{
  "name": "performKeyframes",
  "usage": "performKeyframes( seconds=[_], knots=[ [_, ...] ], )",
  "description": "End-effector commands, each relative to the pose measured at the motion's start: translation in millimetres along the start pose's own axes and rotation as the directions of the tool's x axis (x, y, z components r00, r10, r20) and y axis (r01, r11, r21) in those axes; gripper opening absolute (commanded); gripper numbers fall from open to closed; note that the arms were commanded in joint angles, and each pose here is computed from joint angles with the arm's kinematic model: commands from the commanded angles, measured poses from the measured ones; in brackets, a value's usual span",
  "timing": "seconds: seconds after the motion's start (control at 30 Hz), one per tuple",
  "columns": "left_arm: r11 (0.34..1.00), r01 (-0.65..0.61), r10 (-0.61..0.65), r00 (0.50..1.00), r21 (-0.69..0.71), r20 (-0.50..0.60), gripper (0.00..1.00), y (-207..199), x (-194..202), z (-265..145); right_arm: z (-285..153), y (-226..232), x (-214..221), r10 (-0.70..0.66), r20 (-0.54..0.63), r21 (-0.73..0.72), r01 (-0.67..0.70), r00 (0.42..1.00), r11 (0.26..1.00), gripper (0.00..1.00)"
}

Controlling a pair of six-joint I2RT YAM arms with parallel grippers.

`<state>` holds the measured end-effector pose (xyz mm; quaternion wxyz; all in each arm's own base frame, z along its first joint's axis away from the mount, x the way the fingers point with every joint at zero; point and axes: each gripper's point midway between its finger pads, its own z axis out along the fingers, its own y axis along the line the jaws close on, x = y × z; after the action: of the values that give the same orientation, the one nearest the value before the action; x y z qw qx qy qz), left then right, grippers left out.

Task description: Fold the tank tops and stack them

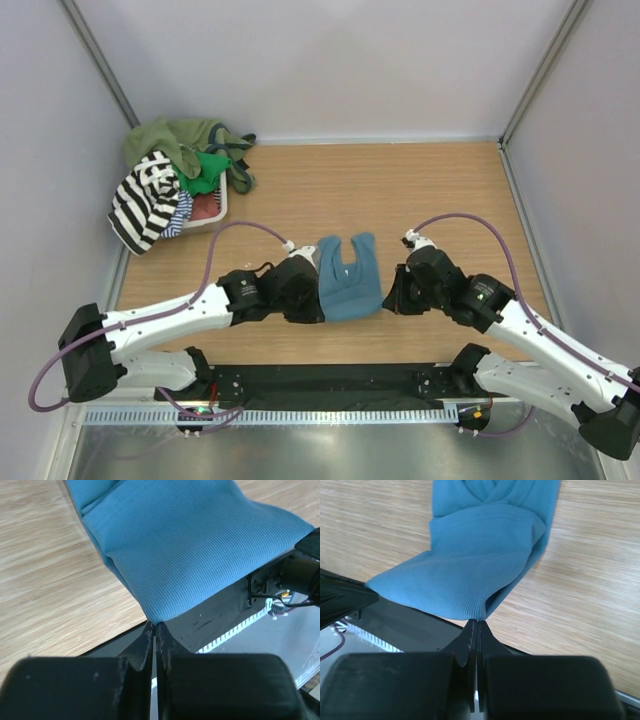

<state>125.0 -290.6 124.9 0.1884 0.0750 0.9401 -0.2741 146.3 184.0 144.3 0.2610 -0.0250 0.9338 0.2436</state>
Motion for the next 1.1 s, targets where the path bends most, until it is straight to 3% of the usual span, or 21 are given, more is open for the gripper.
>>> performKeyframes(
  seconds=[0.0,0.17,0.43,1.07],
  knots=[
    [0.999,0.025,-0.022,0.995,-0.027,0.1,0.0,1.1,-19.1,-9.5,-10.5,-3.6,-16.1,0.004,0.058,0.055,-0.007,0.998,0.998,0.01],
    [0.999,0.005,0.002,0.99,-0.049,0.142,0.01,-7.8,-41.8,-26.6,-17.3,-1.2,-38.9,-0.047,0.088,0.118,0.036,0.995,0.992,0.01],
    [0.998,-0.007,0.014,0.994,-0.06,0.113,0.0,-14.8,-57.4,-19.6,-9.9,4.6,-66.2,-0.09,0.122,0.178,0.067,0.988,0.982,0.01],
    [0.995,0.067,-0.061,0.995,-0.071,0.081,0.0,14.4,-128.6,8.1,22.5,-8.2,-135.8,-0.101,0.147,0.268,0.059,0.984,0.962,0.01]
  ],
)
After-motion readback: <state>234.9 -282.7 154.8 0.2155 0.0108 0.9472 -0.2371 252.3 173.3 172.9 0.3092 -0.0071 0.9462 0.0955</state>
